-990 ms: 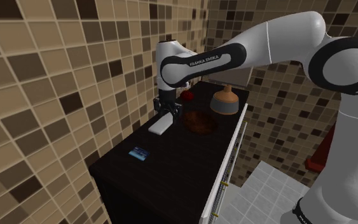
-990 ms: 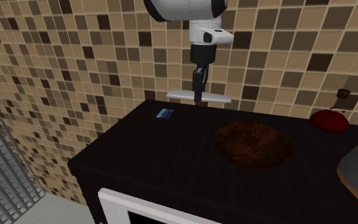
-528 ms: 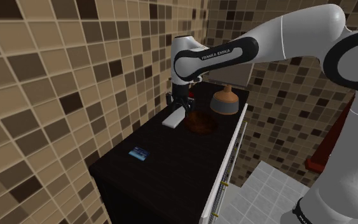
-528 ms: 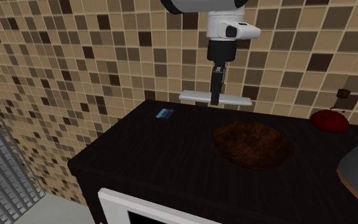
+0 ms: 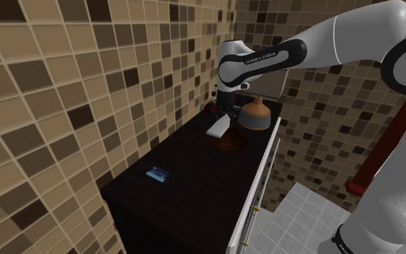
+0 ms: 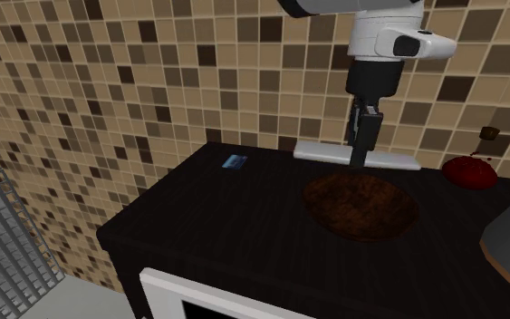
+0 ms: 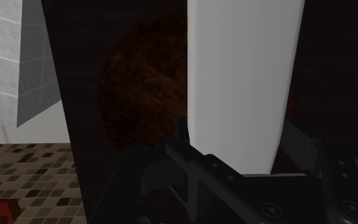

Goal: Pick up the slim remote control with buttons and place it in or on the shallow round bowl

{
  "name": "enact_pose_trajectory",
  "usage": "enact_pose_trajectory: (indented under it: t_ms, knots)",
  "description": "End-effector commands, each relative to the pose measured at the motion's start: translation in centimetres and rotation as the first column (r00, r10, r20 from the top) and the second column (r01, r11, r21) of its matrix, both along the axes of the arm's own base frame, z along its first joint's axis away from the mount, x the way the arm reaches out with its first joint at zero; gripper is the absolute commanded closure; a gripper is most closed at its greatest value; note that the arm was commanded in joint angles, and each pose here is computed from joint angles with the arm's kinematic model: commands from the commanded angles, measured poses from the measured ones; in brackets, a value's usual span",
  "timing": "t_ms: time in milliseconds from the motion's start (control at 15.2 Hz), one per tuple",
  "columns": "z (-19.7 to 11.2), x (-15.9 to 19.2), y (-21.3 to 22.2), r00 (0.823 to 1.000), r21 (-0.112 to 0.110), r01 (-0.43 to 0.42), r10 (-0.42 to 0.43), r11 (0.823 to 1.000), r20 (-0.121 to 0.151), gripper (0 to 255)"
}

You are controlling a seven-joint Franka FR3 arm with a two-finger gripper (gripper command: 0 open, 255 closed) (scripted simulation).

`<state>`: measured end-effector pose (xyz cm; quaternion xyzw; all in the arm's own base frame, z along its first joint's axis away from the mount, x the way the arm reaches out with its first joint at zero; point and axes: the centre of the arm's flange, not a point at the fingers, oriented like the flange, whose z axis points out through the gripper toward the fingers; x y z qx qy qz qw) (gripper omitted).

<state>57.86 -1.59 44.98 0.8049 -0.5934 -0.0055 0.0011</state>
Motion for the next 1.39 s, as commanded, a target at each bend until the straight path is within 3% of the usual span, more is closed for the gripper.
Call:
enact_pose_trajectory:
  t_ms: [0, 924, 1320]
  knots:
    - [0.1, -0.7, -2.6, 1.000, 0.000, -0.001, 0.001, 1.000, 0.000, 255]
    - [-7.1, -0.7, -2.6, 1.000, 0.000, -0.001, 0.001, 1.000, 0.000, 255]
    - [-7.1, -0.7, -2.6, 1.000, 0.000, -0.001, 0.001, 1.000, 0.000, 255]
